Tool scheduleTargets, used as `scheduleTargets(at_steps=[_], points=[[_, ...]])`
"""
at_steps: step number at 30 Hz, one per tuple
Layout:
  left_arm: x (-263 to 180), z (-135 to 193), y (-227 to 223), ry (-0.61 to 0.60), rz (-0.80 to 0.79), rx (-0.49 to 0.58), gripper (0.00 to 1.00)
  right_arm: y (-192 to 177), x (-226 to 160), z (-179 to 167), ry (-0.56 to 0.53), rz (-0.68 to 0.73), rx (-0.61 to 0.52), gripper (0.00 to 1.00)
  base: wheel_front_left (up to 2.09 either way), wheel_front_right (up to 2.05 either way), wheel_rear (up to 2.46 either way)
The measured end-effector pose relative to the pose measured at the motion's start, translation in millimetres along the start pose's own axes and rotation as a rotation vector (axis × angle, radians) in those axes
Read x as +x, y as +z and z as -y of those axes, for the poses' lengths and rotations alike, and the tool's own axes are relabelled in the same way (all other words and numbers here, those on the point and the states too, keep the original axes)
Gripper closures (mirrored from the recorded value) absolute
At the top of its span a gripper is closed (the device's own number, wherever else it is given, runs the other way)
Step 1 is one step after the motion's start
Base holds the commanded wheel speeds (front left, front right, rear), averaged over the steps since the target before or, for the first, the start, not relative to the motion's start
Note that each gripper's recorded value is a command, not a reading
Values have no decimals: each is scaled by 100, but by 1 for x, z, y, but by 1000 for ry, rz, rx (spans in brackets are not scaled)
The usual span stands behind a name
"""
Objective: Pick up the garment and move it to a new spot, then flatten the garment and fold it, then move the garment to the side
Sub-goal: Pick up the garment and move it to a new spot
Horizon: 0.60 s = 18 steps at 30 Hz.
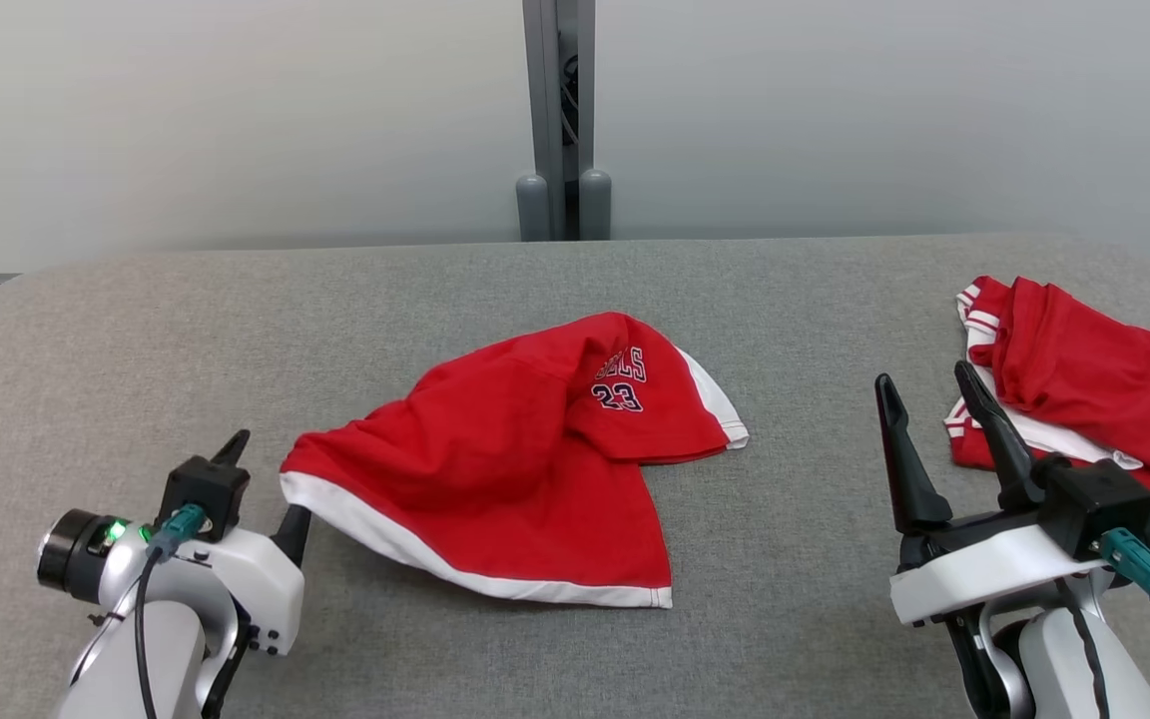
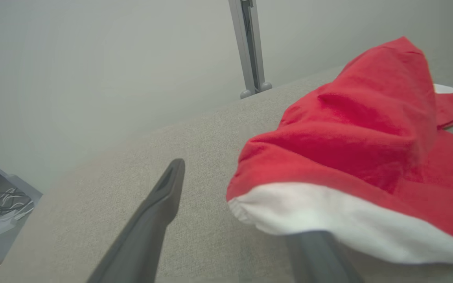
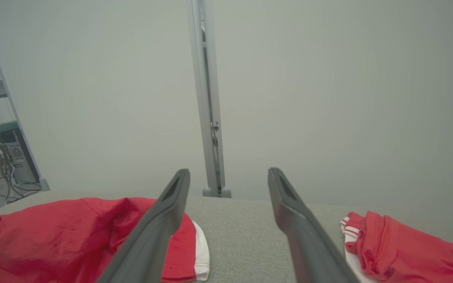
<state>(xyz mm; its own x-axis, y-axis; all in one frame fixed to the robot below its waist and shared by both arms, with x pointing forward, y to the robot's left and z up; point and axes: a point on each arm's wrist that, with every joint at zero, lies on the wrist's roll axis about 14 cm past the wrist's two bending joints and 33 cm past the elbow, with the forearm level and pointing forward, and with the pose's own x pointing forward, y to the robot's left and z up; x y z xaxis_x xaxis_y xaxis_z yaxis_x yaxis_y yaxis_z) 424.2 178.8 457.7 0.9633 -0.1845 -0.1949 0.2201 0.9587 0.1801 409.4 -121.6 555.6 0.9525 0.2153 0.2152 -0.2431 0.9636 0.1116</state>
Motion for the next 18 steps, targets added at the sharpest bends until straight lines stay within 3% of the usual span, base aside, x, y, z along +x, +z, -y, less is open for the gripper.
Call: scheduleTargets(at_steps=[7, 13, 16, 18], points=[[-9, 7, -15, -72, -44, 76, 0, 2, 0, -3, 8, 5, 2, 0, 0, 0, 0], [-22, 40, -45, -220, -179, 115, 0, 4, -1, -4, 9, 11, 3, 0, 0, 0, 0], [-42, 70, -67, -327, -282, 74, 0, 5, -1, -5, 11, 12, 3, 0, 0, 0, 0], [-51, 68, -71, -356, -327, 58, 0, 5, -1, -6, 14, 13, 4, 0, 0, 0, 0]])
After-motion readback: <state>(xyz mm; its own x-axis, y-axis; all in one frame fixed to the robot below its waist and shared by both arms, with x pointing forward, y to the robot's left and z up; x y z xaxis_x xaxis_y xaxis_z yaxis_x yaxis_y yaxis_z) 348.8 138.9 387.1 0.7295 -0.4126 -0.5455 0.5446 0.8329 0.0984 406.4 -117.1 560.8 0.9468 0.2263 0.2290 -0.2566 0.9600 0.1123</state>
